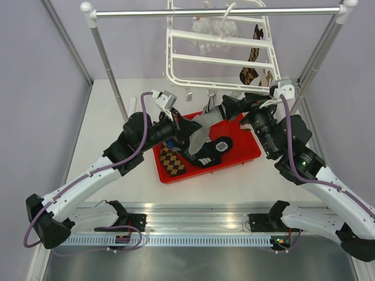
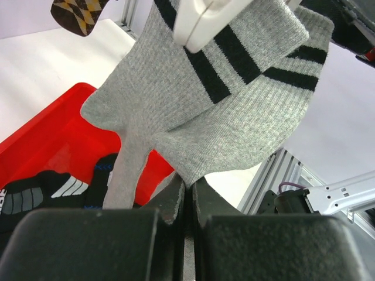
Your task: Remove the socks clipped to the hanger
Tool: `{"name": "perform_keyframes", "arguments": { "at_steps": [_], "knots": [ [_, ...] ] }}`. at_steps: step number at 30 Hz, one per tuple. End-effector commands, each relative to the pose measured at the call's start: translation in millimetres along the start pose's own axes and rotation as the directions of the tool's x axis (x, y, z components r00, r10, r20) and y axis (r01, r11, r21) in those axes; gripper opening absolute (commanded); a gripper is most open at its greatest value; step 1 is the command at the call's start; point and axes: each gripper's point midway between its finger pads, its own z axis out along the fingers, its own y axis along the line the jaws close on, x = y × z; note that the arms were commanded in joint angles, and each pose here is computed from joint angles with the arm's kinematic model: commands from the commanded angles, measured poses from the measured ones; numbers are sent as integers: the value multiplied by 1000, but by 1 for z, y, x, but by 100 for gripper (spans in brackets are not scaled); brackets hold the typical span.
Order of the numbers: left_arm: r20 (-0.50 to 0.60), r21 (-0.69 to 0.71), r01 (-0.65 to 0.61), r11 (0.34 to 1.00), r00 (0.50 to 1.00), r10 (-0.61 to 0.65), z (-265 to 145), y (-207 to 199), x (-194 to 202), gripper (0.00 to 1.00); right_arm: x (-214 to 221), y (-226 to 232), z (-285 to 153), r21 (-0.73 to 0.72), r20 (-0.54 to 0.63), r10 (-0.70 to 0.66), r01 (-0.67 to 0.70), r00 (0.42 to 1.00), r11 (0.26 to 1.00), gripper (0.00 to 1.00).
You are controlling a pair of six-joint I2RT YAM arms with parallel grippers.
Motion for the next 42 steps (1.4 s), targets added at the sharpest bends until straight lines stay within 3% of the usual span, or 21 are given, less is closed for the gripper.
{"name": "perform_keyframes", "arguments": {
  "at_steps": [1,6,19,35,42],
  "knots": [
    [65,44,8,999,998,-11,-6,-17,-29,2,-17,20,-2,-130,31,34,-30,999,991,81],
    [67,45,6,999,998,-9,-7,-17,-30,2,-10,33,3,-218,26,6,-1,1000,976,79],
    [70,48,1,999,998,-4,-9,-19,-33,2,-6,21,4,-205,62,-53,65,997,977,67],
    [65,45,-6,999,998,3,-11,-19,-31,2,-8,18,16,-193,82,-49,64,995,979,62],
    [64,41,-9,999,998,7,-11,-17,-30,2,-7,14,18,-176,87,-46,61,995,982,33]
  ]
}}
